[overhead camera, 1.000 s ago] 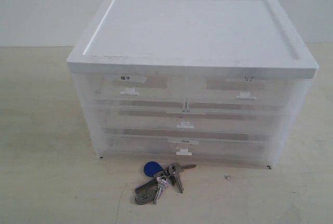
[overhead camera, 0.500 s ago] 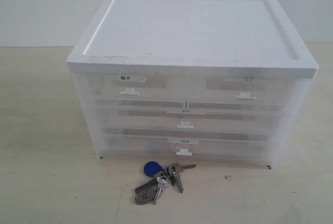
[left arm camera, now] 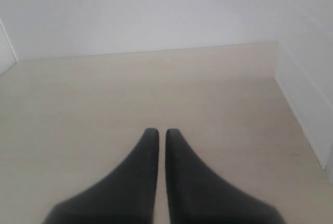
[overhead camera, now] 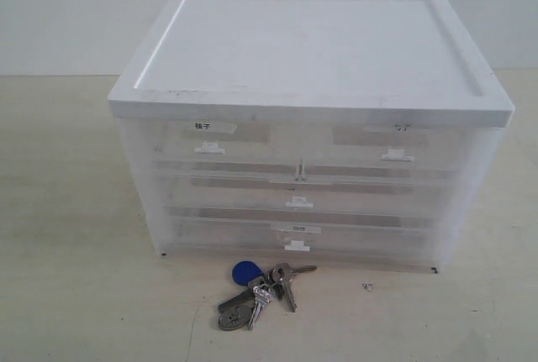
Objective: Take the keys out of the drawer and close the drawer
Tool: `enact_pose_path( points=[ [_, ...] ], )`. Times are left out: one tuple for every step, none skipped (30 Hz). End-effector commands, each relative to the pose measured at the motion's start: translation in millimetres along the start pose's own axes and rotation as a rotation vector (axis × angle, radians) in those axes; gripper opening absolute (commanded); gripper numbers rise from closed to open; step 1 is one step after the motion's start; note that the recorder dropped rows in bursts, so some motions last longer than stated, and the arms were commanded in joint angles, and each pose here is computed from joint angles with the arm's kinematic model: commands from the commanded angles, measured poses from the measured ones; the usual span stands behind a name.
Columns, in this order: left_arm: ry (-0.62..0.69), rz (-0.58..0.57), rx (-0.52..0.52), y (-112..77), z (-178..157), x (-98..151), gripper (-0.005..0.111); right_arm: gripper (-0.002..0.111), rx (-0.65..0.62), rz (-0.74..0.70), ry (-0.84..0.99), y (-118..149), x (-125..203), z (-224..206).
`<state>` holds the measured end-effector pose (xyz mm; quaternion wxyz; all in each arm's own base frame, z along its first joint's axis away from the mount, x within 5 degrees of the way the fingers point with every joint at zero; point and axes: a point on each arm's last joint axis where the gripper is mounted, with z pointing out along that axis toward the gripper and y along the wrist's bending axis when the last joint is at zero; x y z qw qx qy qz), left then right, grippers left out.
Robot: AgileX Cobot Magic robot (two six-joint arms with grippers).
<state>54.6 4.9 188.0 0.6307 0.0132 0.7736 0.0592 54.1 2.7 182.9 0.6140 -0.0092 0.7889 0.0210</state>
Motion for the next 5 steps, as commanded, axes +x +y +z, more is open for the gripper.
enact_pose_path(
  points=[
    [0.000,0.005,-0.003,0.1,0.0,0.7,0.005,0.000,0.000,0.002,-0.012,0.0,-1.0,-0.5],
    [0.000,0.005,-0.003,0.1,0.0,0.7,0.005,0.000,0.000,0.002,-0.012,0.0,-1.0,-0.5],
    [0.000,0.005,-0.003,0.1,0.0,0.7,0.005,0.000,0.000,0.002,-0.012,0.0,-1.0,-0.5],
    [0.000,0.005,-0.003,0.1,0.0,0.7,0.005,0.000,0.000,0.002,-0.012,0.0,-1.0,-0.5],
    [0.000,0.005,-0.003,0.1,0.0,0.7,0.005,0.000,0.000,0.002,-0.012,0.0,-1.0,-0.5]
  ],
)
